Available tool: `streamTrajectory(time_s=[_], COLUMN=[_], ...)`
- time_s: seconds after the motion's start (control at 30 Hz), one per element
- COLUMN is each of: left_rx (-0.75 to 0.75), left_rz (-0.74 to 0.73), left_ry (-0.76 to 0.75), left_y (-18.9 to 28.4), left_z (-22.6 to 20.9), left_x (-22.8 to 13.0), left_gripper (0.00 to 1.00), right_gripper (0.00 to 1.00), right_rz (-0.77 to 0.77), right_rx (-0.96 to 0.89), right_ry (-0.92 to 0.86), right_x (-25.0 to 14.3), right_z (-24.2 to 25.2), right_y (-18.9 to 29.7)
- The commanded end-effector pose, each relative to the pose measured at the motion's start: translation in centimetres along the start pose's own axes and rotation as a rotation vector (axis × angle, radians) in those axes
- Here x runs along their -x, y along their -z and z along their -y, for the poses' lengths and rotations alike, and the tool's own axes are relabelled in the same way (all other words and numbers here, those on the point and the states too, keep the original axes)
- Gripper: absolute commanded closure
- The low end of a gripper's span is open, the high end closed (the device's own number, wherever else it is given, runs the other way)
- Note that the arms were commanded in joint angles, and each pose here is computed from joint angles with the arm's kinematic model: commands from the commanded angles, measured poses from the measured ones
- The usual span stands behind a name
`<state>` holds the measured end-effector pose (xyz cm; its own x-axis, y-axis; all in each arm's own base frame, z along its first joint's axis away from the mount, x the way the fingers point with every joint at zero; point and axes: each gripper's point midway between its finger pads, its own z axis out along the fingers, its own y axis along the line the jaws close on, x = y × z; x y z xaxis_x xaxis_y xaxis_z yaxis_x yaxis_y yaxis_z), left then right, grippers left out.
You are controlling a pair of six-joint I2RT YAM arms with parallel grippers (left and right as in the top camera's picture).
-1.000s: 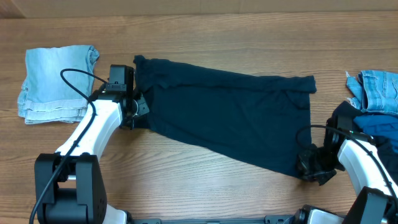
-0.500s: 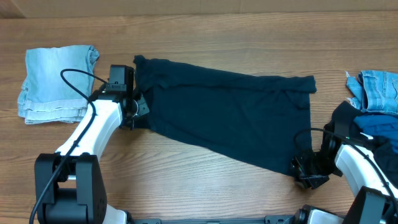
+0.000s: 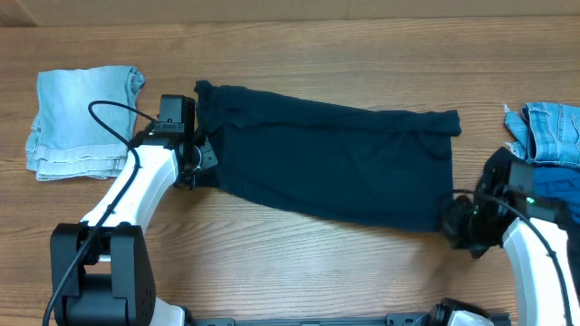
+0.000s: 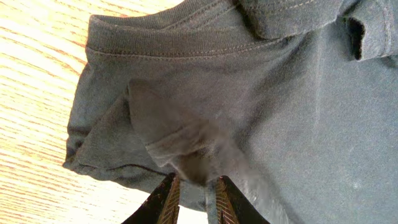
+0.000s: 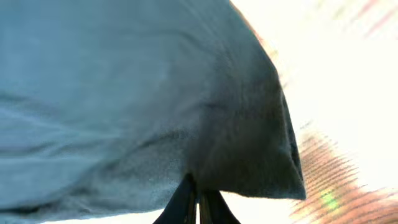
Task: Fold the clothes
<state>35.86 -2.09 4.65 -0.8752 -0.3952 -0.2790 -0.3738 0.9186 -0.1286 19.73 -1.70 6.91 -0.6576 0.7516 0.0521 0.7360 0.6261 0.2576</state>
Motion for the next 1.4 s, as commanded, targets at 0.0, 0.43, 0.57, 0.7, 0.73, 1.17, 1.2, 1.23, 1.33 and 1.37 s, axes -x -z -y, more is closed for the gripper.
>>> streamTrajectory(time_s=[0.0,0.43,0.57,0.7,0.73,1.17,1.2,1.23,1.33,1.37], left_rx=[-0.011,-0.014,-0.015,-0.015,-0.015,-0.015,-0.015,-0.016,-0.016,-0.031], left_rz=[0.014,0.020,0.023,0.023,0.023,0.022,0.023,0.023,0.024,0.020], left_ry=[-0.015,-0.014,-0.014,-0.014,-0.014,-0.014,-0.014,-0.014,-0.014,-0.030], left_y=[0.3,0.3,0.3,0.3,0.3,0.3,0.3,0.3,0.3,0.4], left_z=[0.3,0.4,0.4,0.4,0.4,0.4,0.4,0.4,0.4,0.7], left_x=[0.7,0.9,0.9,0.9,0.9,0.9,0.9,0.9,1.0,1.0], left_gripper=[0.76,0.76,0.76,0.75,0.75,0.73,0.71,0.70,0.64,0.62], right_gripper=[0.96,0.96,0.95,0.90,0.90,0.49,0.46,0.42,0.40,0.40], right_rz=[0.092,0.066,0.121,0.140,0.147,0.275,0.277,0.280,0.259,0.232], right_rx=[0.043,0.075,0.203,0.223,0.224,0.174,0.175,0.177,0.200,0.229], right_ry=[0.070,0.083,0.148,0.198,0.219,0.197,0.198,0.197,0.201,0.207], right_x=[2.2,7.2,8.5,8.4,8.3,10.7,10.7,10.8,10.4,9.9], right_z=[-1.9,-4.1,-6.9,-8.4,-8.9,-9.0,-9.1,-9.1,-9.5,-9.9], right_y=[2.4,-3.4,-2.9,-3.0,-3.1,-2.8,-2.7,-2.7,-2.6,-2.6])
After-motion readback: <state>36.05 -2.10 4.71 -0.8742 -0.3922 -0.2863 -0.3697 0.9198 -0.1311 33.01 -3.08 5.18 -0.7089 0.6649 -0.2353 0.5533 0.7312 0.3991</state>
